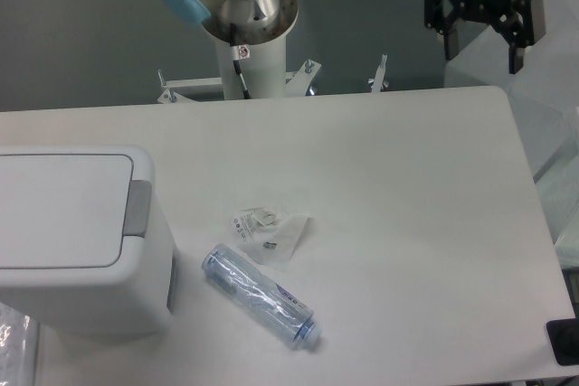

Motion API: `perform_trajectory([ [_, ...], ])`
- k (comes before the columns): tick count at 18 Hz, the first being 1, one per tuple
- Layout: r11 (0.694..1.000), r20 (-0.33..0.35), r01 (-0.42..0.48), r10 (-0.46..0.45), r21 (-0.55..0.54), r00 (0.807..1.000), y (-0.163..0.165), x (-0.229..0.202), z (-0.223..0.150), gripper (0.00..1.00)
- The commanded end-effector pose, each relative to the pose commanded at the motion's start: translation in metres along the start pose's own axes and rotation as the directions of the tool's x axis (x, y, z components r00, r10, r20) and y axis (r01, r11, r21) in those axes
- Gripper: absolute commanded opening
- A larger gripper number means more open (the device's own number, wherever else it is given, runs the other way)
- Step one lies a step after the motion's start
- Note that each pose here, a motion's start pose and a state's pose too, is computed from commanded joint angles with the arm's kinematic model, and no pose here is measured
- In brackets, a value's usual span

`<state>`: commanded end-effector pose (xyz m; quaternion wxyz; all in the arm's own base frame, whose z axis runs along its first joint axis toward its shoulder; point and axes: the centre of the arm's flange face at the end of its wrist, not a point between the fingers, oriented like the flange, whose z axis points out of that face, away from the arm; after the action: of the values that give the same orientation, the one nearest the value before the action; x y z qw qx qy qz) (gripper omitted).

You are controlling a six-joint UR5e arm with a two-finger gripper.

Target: Open the trash can

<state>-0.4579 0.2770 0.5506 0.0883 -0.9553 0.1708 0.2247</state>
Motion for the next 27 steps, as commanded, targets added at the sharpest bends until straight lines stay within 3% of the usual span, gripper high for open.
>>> perform_trajectory([
  [6, 1.000, 0.001, 0.020, -0.020, -0.001, 1.000, -0.001, -0.001, 0.000, 1.00],
  [8, 0.997, -0.001, 0.073, -0.073, 0.013, 0.997, -0.005, 0.000, 0.001, 1.00],
  [11, 0.976, -0.027, 0.196, -0.195, 0.097, 0.981, -0.038, 0.002, 0.002, 1.00],
  [15, 0.908, -0.091, 0.372, -0.361, 0.192, 0.928, -0.049, 0.001, 0.006, 1.00],
  [19, 0.836, -0.145, 0.491, -0.469, 0.246, 0.871, -0.059, -0.001, 0.000, 1.00],
  [25, 0.712, -0.230, 0.653, -0.612, 0.259, 0.757, -0.119, 0.011, -0.002, 1.00],
  [27, 0.698, -0.269, 0.671, -0.615, 0.251, 0.741, -0.147, 0.016, 0.003, 1.00],
])
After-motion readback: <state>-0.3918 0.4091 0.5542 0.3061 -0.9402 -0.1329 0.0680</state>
